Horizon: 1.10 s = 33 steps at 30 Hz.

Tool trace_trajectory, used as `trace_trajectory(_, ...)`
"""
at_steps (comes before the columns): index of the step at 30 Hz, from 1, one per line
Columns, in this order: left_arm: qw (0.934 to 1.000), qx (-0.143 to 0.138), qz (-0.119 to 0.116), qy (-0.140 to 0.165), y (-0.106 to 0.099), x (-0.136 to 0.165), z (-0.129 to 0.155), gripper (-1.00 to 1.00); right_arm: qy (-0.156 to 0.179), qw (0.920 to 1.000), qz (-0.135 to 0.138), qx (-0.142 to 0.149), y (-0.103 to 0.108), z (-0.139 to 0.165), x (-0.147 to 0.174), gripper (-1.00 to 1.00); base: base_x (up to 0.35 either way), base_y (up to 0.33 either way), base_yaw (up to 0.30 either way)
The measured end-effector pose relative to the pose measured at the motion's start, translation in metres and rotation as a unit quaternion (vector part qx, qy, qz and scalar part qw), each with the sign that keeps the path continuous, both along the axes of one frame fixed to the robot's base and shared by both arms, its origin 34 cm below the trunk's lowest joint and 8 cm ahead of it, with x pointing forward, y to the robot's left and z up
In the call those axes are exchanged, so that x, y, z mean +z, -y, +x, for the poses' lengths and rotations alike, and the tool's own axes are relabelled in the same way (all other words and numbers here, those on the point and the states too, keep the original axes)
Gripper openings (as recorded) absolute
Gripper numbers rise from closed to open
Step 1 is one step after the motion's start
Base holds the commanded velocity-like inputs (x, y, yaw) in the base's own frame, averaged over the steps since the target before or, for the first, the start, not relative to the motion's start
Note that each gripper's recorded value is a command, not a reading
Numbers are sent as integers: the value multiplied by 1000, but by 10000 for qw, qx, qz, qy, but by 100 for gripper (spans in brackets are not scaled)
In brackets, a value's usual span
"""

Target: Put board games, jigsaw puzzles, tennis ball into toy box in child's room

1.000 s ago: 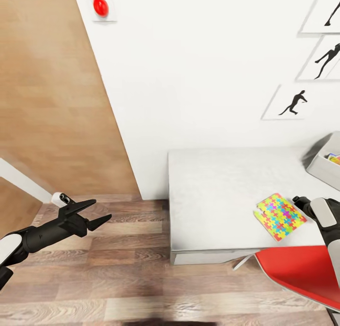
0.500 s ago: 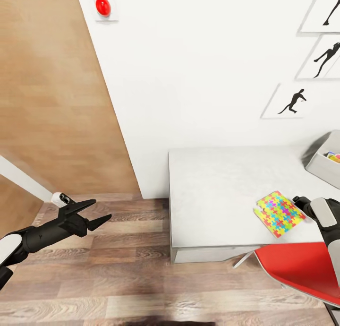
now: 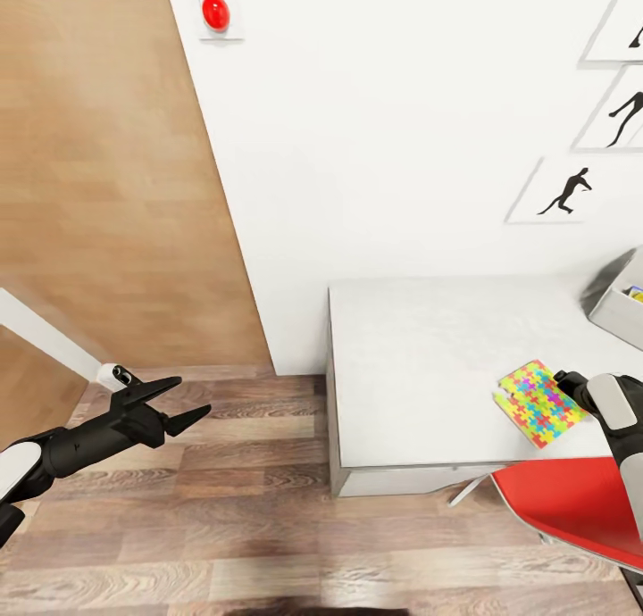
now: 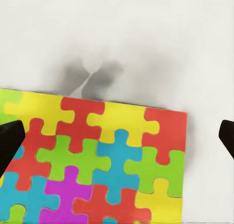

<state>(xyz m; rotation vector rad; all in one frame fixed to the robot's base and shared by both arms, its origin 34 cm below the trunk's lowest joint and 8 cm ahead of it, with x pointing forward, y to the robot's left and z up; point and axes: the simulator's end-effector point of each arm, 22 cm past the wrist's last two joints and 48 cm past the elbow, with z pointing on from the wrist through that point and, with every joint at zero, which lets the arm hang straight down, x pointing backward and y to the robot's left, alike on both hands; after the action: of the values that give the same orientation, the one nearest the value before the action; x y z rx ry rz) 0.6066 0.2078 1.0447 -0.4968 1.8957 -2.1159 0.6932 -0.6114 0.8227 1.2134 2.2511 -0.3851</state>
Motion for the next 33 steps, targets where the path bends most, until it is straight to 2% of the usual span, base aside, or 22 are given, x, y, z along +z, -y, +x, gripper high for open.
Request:
trace_trajectory(10,10000,-1,0,0,0,0,0,100,-2,10000,0,0,0,0,0,100,0,104,0)
trace_trajectory(33,10000,3,0,-2,0,0,0,100,0,10000,20,-34,0,-2,-2,100,4,5,0)
